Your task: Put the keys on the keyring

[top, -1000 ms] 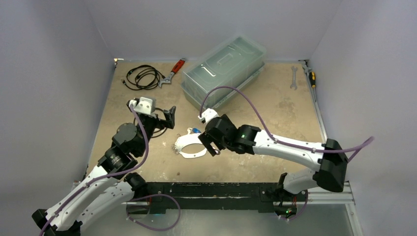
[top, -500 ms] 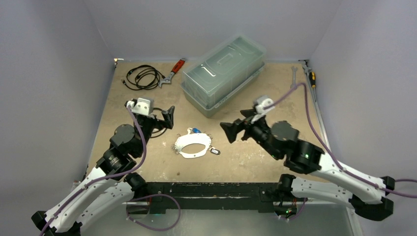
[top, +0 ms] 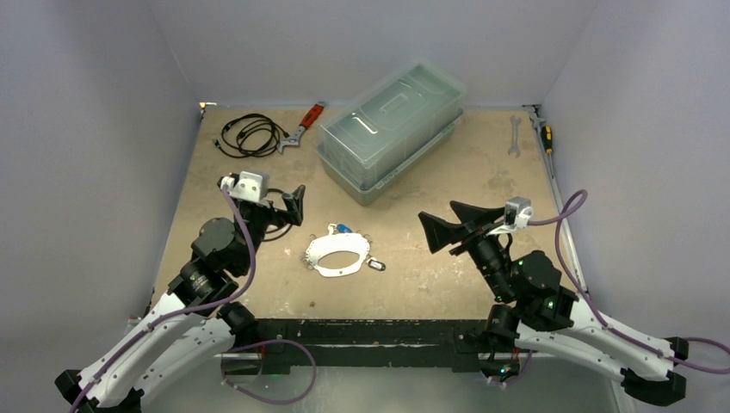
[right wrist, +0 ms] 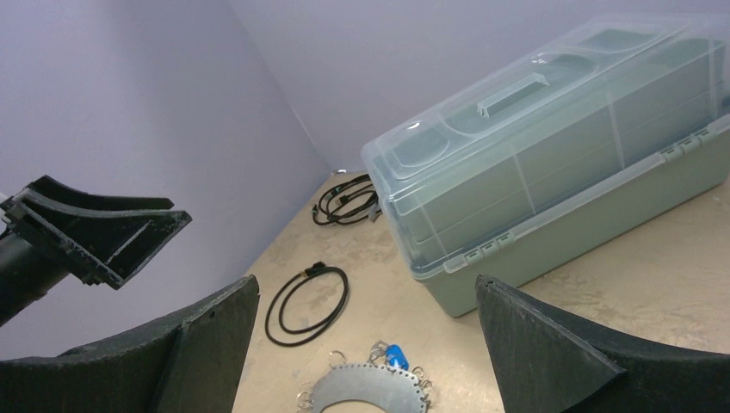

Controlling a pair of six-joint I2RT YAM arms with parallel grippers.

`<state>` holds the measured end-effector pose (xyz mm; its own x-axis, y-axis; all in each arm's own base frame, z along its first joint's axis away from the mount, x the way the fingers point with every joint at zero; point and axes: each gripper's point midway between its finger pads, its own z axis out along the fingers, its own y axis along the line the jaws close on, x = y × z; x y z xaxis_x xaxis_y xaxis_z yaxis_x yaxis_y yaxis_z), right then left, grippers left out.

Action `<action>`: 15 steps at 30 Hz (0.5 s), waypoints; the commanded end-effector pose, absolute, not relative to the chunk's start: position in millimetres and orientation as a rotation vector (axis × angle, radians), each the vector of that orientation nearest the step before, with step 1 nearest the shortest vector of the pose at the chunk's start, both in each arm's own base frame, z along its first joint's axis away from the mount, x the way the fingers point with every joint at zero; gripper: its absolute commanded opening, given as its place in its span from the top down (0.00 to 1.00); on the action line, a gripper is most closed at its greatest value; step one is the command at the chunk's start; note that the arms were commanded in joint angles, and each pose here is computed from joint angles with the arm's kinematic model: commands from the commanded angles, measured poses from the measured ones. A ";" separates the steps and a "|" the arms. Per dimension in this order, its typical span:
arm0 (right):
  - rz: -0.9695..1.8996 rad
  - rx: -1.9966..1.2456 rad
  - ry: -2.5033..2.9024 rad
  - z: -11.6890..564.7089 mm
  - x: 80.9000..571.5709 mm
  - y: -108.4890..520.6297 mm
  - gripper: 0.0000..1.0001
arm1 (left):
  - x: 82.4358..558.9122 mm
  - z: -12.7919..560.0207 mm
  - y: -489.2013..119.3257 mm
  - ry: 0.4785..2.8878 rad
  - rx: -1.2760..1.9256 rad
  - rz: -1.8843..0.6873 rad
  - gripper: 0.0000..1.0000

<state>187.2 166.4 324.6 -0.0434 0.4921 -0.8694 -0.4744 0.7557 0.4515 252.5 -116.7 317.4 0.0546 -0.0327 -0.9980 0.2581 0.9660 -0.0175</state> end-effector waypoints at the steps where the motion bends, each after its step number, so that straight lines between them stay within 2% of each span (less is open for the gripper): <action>1: 0.803 0.101 1.389 326.3 188.1 155.6 0.01 | 253.3 331.0 -113.0 1.479 0.167 -0.213 0.01; 15: 0.837 0.049 1.391 326.3 180.2 157.9 0.01 | 254.1 329.9 -115.4 1.484 0.172 -0.219 0.01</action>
